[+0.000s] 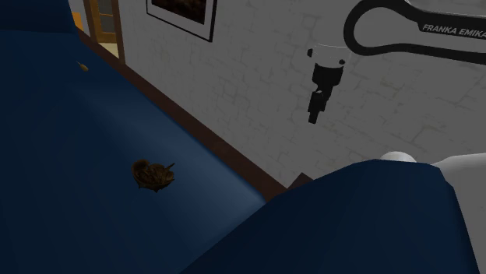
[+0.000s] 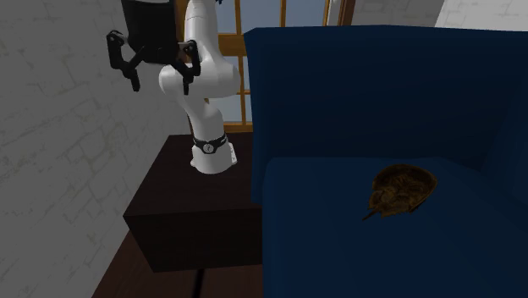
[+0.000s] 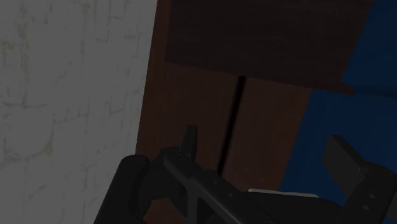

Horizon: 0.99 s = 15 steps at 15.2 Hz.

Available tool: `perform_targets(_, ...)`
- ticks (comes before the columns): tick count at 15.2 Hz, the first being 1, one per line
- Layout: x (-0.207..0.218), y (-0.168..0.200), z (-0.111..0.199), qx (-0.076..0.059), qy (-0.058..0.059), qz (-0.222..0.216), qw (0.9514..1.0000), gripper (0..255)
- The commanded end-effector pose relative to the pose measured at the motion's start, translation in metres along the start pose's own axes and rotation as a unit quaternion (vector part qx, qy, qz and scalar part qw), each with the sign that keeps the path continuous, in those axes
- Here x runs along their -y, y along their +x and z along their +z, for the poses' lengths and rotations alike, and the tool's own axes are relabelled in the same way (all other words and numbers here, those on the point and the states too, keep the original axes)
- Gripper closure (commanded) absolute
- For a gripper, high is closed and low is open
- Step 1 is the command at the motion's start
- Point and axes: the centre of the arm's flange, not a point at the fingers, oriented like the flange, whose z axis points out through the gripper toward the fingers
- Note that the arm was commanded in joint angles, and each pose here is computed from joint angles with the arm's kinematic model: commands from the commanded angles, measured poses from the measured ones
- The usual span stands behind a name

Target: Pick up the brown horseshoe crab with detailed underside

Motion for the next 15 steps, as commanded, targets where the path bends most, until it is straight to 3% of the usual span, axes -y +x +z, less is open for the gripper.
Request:
perform_targets(1, 0.000, 0.000, 0.000, 0.000, 0.000, 0.000, 1.0000, 0)
perform_targets(15, 0.167, 0.071, 0.000, -0.062, -0.022, -0.030, 0.9974, 0)
